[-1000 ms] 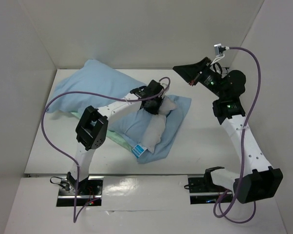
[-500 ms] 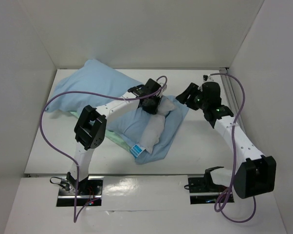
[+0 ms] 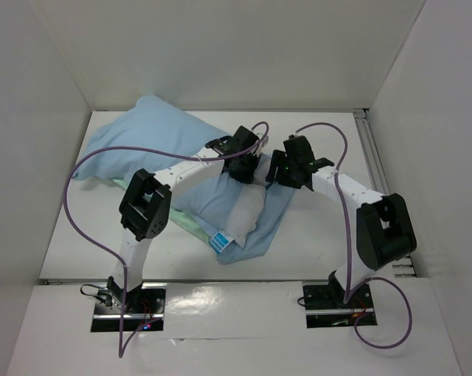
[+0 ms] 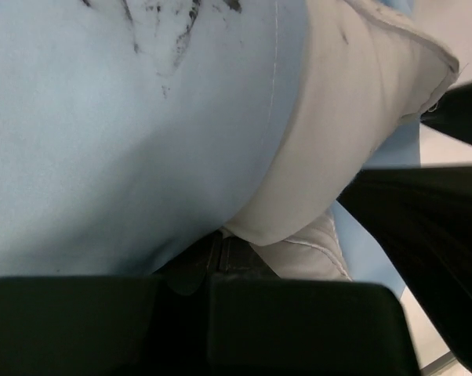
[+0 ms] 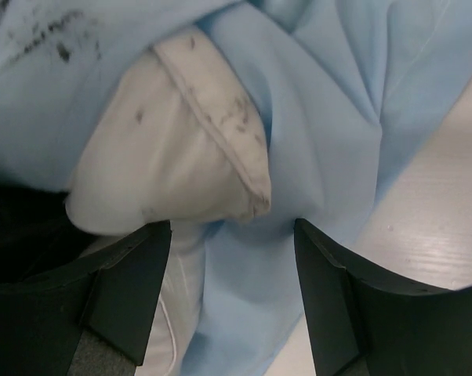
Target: Put the pillow into the pillowcase
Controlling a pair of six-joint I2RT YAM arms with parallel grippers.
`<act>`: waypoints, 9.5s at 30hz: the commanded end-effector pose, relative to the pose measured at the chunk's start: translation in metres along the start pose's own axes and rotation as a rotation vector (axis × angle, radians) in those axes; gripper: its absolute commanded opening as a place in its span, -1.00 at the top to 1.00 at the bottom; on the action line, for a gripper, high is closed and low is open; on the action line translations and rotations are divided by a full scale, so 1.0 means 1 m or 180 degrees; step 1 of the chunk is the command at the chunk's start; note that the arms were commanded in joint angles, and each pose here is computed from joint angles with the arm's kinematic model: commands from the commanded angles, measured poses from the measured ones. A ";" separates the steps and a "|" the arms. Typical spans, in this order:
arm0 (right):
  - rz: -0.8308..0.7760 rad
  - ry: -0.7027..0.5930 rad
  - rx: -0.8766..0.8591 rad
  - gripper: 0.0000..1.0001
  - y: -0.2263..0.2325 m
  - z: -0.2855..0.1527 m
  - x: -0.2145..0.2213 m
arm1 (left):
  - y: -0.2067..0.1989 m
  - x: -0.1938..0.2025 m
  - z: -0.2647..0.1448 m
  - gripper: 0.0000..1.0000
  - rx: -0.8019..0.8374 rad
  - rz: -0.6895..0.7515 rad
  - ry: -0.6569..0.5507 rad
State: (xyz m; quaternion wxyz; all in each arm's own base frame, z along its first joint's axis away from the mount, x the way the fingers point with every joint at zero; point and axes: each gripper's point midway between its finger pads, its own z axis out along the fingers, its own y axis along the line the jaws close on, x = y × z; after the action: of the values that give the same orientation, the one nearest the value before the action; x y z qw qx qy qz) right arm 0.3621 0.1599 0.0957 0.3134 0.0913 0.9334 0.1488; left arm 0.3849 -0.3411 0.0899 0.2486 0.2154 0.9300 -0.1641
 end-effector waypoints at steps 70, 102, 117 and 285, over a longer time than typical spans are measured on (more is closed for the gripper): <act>0.0518 -0.0876 0.0027 1.00 -0.027 -0.030 -0.110 | 0.039 0.126 -0.007 1.00 -0.0008 -0.0010 0.1264; -0.0381 -0.0279 -0.1831 0.96 0.081 -0.134 -0.036 | 0.022 0.056 0.014 1.00 -0.0093 -0.0428 0.0830; 0.0168 -0.0619 -0.0072 -0.50 -0.019 -0.135 -0.050 | 0.002 0.002 -0.073 0.71 0.0029 -0.0306 0.0418; -0.1585 -0.0088 -0.3125 1.00 0.229 -0.211 0.071 | -0.021 -0.091 -0.051 1.00 0.0295 -0.1681 -0.0597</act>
State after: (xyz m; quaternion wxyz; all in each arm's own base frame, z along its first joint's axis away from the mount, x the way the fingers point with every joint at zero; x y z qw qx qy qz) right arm 0.2501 0.3100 0.2554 0.4046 -0.2164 0.8047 0.3767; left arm 0.3657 -0.3315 0.1469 0.1649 -0.0173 0.9620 -0.2168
